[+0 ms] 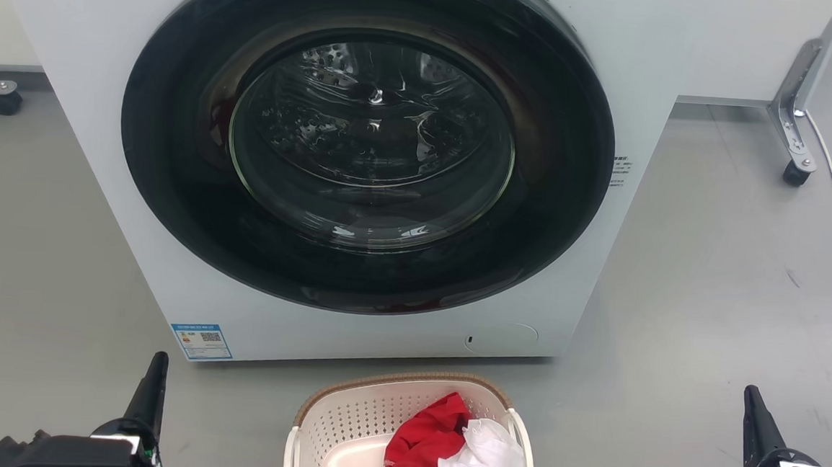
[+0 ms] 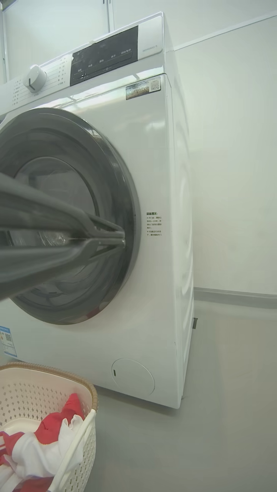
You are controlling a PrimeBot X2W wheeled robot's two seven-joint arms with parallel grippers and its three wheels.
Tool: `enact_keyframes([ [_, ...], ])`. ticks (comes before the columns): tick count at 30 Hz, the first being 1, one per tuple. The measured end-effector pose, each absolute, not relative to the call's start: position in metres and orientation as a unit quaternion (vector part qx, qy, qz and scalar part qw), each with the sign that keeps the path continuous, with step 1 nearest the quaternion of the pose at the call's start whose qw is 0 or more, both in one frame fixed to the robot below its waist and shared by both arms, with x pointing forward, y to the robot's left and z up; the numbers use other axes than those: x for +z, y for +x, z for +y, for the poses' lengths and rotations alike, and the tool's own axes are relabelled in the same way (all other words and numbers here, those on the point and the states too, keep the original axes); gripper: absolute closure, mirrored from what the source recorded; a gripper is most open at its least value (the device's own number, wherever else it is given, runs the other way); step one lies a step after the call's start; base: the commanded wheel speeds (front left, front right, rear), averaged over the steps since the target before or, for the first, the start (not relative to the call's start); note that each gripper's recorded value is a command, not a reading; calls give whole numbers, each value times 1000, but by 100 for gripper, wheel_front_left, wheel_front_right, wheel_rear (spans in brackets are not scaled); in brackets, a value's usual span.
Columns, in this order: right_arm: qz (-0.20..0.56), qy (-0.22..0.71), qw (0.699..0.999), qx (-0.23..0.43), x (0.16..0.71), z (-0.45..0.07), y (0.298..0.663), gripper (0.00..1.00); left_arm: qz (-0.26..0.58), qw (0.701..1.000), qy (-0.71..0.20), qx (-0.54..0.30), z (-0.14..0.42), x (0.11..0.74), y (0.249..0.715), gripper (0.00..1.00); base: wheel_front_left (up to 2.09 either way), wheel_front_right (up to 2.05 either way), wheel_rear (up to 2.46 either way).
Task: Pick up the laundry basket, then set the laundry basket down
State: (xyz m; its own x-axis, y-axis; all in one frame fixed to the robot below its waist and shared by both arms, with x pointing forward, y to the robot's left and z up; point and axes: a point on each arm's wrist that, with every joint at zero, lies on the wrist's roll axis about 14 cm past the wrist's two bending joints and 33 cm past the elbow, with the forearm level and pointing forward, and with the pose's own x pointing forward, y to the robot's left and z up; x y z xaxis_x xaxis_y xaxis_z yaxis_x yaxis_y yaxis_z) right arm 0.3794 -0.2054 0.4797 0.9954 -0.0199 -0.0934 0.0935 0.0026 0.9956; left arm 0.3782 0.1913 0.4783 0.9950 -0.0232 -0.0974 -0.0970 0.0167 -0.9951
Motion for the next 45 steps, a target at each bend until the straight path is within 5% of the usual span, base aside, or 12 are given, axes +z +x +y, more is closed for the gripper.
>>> enact_keyframes([
  [45,22,707,706,-37,482,-205,381,100,39,706,-707,25,192,479,379,100,0,0,0],
])
